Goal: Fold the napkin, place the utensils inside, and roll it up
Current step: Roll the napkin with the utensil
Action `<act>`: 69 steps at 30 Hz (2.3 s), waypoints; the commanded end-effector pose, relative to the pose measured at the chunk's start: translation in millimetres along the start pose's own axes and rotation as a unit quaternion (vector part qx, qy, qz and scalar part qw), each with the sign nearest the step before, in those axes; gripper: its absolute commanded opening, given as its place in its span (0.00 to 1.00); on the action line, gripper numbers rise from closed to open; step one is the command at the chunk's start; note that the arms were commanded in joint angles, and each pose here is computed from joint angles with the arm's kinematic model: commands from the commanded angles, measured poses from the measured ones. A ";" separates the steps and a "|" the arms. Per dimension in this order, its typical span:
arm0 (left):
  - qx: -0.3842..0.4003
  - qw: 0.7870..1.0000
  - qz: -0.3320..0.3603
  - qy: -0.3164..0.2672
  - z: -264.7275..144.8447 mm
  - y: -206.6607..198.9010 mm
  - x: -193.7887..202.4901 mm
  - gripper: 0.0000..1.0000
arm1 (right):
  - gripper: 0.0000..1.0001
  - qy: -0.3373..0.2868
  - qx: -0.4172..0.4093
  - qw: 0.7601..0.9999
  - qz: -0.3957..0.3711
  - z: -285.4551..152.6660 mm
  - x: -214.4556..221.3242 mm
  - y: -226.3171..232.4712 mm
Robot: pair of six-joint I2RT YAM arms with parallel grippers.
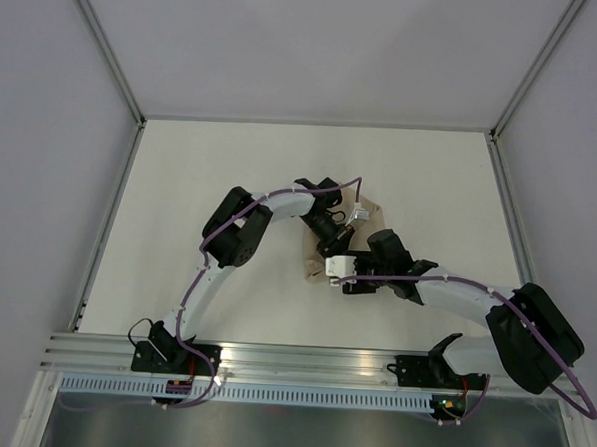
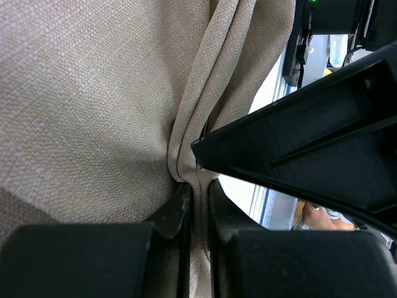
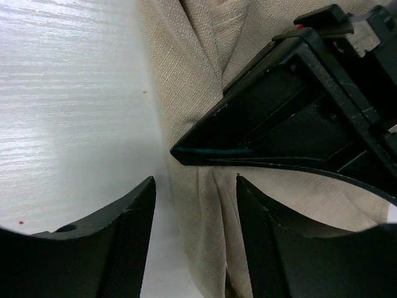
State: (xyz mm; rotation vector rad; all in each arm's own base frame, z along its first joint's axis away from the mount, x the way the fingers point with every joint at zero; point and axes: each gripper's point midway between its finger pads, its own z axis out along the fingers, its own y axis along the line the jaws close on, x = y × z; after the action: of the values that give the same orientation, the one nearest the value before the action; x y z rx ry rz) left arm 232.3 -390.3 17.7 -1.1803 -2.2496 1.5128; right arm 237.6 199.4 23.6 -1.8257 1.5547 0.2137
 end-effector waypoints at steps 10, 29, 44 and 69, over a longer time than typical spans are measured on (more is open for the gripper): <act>-0.036 0.999 -0.030 0.025 1.6 23.2 16.6 0.17 | 0.34 0.034 -0.044 0.998 -0.001 10.6 14.5 17.1; -0.053 0.987 0.010 -0.148 -78.8 -34.2 -65.5 0.44 | 0.20 0.015 -0.267 0.953 0.144 0.8 20.7 40.1; -0.320 0.831 0.038 -0.453 -222.6 -24.3 -74.0 0.40 | 0.20 -0.035 -0.409 0.875 0.255 -5.2 29.8 34.5; -0.451 0.728 0.468 -0.219 -21.7 -73.3 -19.9 0.53 | 0.20 -0.025 -0.420 0.851 0.316 5.9 52.1 28.9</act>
State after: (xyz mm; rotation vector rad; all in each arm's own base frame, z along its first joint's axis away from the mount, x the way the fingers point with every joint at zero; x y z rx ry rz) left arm 217.4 -386.2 98.5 -2.5644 -3.1760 0.9972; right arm 213.4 174.4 15.5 -1.6094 2.2159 1.5790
